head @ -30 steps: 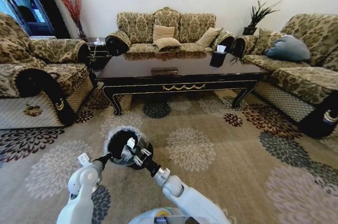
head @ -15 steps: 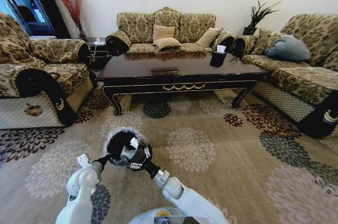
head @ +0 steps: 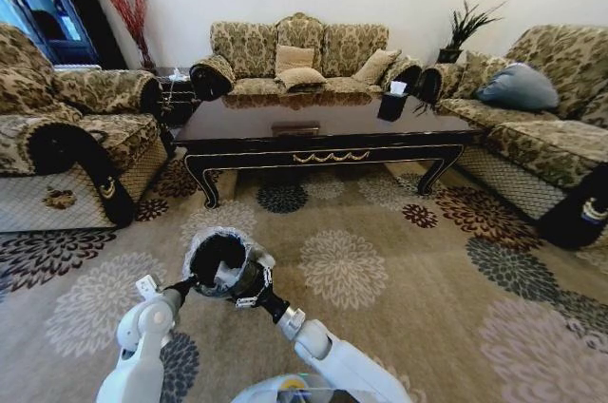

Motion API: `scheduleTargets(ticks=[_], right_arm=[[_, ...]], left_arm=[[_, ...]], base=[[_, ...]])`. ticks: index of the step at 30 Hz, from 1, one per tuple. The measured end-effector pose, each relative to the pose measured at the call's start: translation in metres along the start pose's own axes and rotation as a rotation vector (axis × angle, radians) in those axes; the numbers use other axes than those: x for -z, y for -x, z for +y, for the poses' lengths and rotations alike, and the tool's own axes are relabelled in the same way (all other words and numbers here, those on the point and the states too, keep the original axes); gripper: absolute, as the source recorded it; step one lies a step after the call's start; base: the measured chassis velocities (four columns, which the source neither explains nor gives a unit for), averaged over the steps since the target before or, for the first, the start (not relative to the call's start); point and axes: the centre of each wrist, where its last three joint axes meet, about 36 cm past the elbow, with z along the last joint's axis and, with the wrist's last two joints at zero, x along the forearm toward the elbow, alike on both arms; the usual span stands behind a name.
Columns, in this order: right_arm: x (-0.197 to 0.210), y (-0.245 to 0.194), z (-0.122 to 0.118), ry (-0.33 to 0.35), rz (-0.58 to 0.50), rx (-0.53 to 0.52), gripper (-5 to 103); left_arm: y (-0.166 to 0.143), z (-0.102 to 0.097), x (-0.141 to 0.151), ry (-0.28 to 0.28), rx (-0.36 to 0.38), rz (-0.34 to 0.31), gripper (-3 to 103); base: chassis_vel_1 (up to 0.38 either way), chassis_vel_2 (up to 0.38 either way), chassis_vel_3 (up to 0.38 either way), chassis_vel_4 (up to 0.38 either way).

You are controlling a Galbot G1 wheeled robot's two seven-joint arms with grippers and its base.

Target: Move to the front of the table and pick up the trash from the floor, then place it into the trash bin.

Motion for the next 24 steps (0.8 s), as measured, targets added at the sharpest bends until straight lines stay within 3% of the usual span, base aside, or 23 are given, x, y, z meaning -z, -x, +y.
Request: scheduleTargets(ticks=[7, 10, 11, 15, 17, 20, 22, 24], right_arm=[[-0.001, 0.003, -0.003, 0.003, 0.009, -0.034, 100], [-0.003, 0.007, -0.021, -0.002, 0.082, -0.167, 100], [-0.003, 0.007, -0.021, -0.002, 0.082, -0.167, 100], [-0.014, 0.005, -0.055, -0.035, 0.268, -0.383, 100], [-0.017, 0.004, -0.059, -0.044, 0.302, -0.414, 100], [-0.028, -0.007, -0.071, -0.057, 0.499, -0.578, 100], [-0.028, -0.008, -0.072, -0.052, 0.516, -0.589, 100], [-0.021, -0.010, -0.073, -0.008, 0.602, -0.611, 100]], left_arm=[[0.000, 0.004, 0.002, -0.001, 0.010, -0.005, 2], [-0.002, 0.017, 0.019, -0.001, 0.034, -0.037, 2], [-0.002, 0.017, 0.019, -0.001, 0.034, -0.037, 2], [-0.010, 0.036, 0.045, 0.003, 0.055, -0.082, 2], [-0.011, 0.039, 0.049, 0.004, 0.061, -0.087, 2], [-0.016, 0.050, 0.056, 0.006, 0.078, -0.098, 2], [-0.017, 0.051, 0.057, 0.006, 0.080, -0.099, 2], [-0.018, 0.052, 0.058, 0.004, 0.083, -0.103, 2]], base=[[0.000, 0.000, 0.000, 0.000], [0.000, 0.000, 0.000, 0.000], [0.000, 0.000, 0.000, 0.000], [0.000, 0.000, 0.000, 0.000], [0.000, 0.000, 0.000, 0.000], [0.000, 0.000, 0.000, 0.000], [0.000, 0.000, 0.000, 0.000], [0.000, 0.000, 0.000, 0.000]])
